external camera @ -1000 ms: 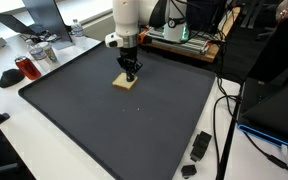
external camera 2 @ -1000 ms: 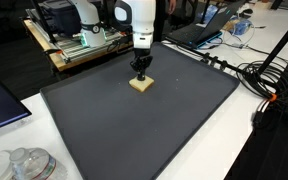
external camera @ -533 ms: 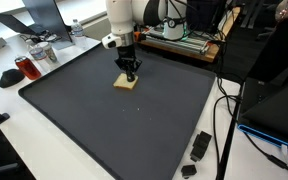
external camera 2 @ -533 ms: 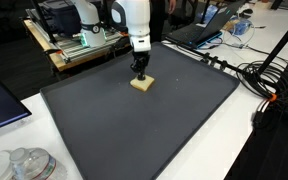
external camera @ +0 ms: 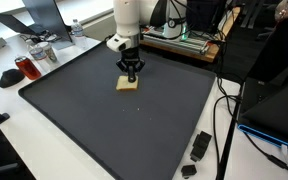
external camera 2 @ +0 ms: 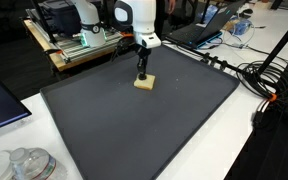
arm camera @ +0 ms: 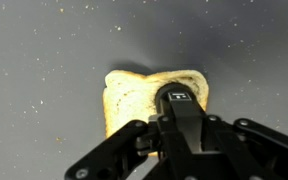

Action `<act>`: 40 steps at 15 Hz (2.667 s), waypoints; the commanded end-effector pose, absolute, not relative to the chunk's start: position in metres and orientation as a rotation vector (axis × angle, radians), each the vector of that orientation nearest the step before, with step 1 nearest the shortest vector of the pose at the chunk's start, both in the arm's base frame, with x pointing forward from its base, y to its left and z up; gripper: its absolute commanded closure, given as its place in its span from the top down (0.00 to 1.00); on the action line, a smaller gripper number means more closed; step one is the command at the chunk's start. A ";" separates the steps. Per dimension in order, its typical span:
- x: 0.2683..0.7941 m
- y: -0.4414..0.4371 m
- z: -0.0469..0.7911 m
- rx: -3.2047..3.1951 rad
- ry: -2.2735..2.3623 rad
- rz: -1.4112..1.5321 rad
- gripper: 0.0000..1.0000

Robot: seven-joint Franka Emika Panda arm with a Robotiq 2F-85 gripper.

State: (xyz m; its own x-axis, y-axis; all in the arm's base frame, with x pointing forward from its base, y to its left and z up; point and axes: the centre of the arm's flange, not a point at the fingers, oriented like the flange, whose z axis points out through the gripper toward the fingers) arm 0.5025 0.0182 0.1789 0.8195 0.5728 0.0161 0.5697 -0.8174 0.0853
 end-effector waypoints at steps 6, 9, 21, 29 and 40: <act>0.499 0.022 0.155 2.931 0.522 -0.008 0.05; 0.498 0.024 0.153 2.989 0.278 -0.021 0.05; 0.500 0.003 0.151 3.085 0.590 -0.085 0.05; 0.491 0.004 0.147 3.096 0.248 -0.039 0.05; 0.477 -0.006 0.121 3.127 0.134 -0.018 0.05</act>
